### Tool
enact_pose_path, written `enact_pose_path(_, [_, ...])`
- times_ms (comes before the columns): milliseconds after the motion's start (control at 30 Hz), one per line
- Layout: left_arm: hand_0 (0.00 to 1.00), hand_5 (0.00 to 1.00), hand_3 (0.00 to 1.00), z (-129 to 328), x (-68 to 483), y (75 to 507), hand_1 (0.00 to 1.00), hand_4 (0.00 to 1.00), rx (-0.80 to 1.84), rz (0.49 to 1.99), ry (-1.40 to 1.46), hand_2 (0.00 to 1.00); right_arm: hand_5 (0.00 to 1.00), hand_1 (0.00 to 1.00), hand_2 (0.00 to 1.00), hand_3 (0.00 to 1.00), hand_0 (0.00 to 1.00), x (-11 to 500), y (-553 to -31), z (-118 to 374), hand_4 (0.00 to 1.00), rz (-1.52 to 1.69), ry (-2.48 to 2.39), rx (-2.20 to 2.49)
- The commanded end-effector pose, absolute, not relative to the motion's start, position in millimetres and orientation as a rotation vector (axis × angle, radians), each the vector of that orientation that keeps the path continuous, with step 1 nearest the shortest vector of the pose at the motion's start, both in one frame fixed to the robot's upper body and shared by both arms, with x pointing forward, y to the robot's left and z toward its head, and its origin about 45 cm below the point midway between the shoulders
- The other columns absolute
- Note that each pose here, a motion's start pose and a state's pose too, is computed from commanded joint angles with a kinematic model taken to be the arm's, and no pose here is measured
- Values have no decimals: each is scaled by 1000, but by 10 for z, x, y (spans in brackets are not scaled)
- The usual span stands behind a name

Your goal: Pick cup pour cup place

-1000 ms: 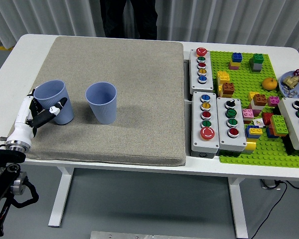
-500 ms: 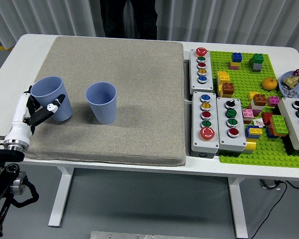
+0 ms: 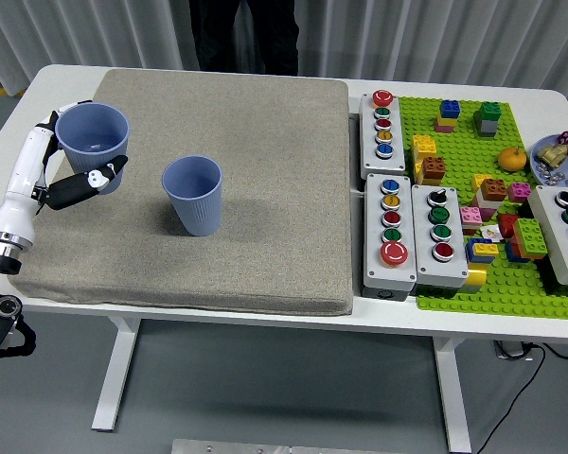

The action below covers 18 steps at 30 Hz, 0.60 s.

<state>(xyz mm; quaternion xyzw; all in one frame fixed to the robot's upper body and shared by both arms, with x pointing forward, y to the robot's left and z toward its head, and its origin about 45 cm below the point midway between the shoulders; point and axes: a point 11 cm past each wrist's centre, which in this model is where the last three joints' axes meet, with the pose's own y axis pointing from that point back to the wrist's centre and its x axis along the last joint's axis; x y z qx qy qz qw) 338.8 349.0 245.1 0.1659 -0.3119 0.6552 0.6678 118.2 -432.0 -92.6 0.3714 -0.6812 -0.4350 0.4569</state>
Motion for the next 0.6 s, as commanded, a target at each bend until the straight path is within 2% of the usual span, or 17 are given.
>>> enact_pose_path(600, [383,47,708,2720,3502,3193,512,635,616,1220,-1142,702,430,711,732,646,742,1199,-4349,-911,216,-1074,-1696,910])
